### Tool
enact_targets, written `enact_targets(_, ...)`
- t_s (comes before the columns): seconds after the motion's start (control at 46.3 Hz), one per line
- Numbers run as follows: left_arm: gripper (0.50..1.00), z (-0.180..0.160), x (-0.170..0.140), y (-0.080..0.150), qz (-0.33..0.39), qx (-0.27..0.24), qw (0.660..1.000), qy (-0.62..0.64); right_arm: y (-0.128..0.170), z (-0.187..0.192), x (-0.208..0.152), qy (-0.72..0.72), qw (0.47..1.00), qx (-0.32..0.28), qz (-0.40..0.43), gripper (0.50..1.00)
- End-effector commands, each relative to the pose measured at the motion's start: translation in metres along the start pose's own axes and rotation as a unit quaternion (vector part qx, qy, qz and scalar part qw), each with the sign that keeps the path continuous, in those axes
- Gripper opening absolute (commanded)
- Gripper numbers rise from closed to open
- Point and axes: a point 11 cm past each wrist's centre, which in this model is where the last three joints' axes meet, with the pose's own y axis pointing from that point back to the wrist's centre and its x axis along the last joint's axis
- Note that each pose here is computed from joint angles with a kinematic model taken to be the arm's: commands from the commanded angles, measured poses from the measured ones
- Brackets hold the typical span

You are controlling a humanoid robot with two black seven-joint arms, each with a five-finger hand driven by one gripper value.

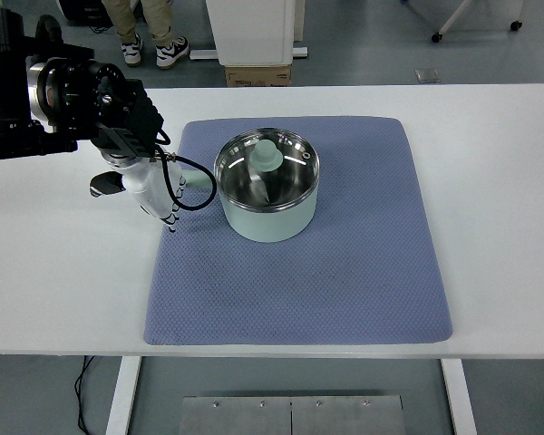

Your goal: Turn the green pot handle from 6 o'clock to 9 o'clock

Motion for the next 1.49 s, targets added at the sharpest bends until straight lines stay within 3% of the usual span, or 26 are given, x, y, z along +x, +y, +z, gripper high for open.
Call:
enact_targets(0.0, 1.000, 0.003, 0.002, -0.001, 0.002, -0.005, 1.000, -0.003, 0.000, 0.000, 0.000, 0.000, 1.000, 0.000, 0.000, 1.000)
enact_targets(0.67, 1.000, 0.031, 0.033, -0.002, 0.041, -0.045, 0.998, -0.028, 0.000, 0.000, 0.001, 0.000, 1.000, 0.000, 0.001, 1.000)
enact_targets(1.188, 1.000, 0.048, 0.079, 0.010, 0.103, -0.070, 0.991, -0.038, 0.000, 0.000, 0.000, 0.000, 1.000, 0.000, 0.000, 1.000)
enact_targets(1.469, 1.000, 0.051, 0.118, 0.028, 0.180, -0.087, 0.980, 0.005, 0.000, 0.000, 0.000, 0.000, 1.000, 0.000, 0.000, 1.000)
